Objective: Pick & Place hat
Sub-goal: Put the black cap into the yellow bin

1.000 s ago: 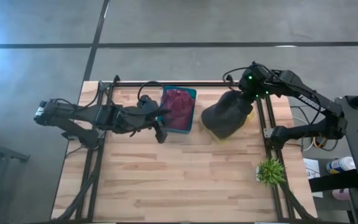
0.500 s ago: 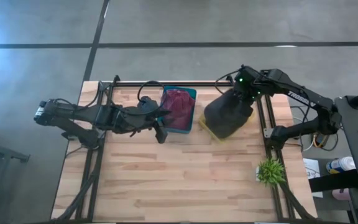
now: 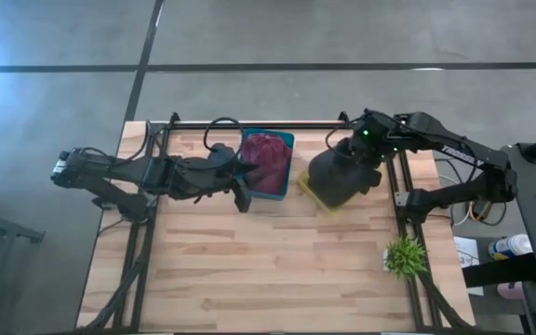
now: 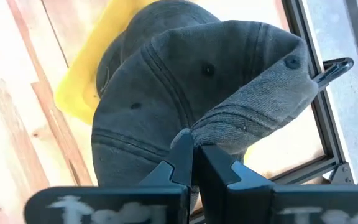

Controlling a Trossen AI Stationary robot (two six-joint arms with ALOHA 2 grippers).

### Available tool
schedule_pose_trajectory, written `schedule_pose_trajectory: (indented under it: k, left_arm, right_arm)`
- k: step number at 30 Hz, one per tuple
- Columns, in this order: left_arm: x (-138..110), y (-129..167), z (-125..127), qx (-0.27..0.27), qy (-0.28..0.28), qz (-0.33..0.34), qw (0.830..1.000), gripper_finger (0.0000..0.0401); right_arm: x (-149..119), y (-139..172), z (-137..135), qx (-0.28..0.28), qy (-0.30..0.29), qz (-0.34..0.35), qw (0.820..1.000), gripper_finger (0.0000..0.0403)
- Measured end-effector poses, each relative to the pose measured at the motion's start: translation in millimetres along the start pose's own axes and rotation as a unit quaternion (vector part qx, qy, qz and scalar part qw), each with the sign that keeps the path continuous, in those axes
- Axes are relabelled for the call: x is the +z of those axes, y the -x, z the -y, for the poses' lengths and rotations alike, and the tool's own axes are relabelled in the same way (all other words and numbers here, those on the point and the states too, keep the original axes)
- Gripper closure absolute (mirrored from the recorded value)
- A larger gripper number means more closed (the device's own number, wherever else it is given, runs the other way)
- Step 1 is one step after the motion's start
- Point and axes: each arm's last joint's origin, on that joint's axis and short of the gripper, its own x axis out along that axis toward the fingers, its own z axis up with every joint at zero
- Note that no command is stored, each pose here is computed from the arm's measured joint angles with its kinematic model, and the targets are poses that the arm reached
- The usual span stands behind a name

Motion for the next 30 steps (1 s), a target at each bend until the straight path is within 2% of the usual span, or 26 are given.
schedule_pose_trajectory:
  k: [7,15,23,25,30]
  left_arm:
    - [4,0,2,-0.009,0.012,0.017,1.000,0.0236]
    - [4,0,2,-0.009,0.012,0.018,1.000,0.0236]
    - [4,0,2,-0.011,0.013,0.020,1.000,0.0236]
    - [5,0,2,-0.011,0.007,0.022,1.000,0.0236]
    - [5,0,2,-0.010,-0.016,0.024,1.000,0.0236]
  right_arm:
    - [-5,7,-1,0.000,-0.004,0.012,1.000,0.0394]
    - [-9,11,-11,0.012,0.027,0.016,0.999,0.0394]
    - [-5,22,-9,-0.019,0.058,0.092,0.994,0.0394]
    - [-6,22,-8,-0.021,0.066,0.088,0.994,0.0394]
    - [-6,15,-8,0.029,0.039,0.054,0.997,0.0394]
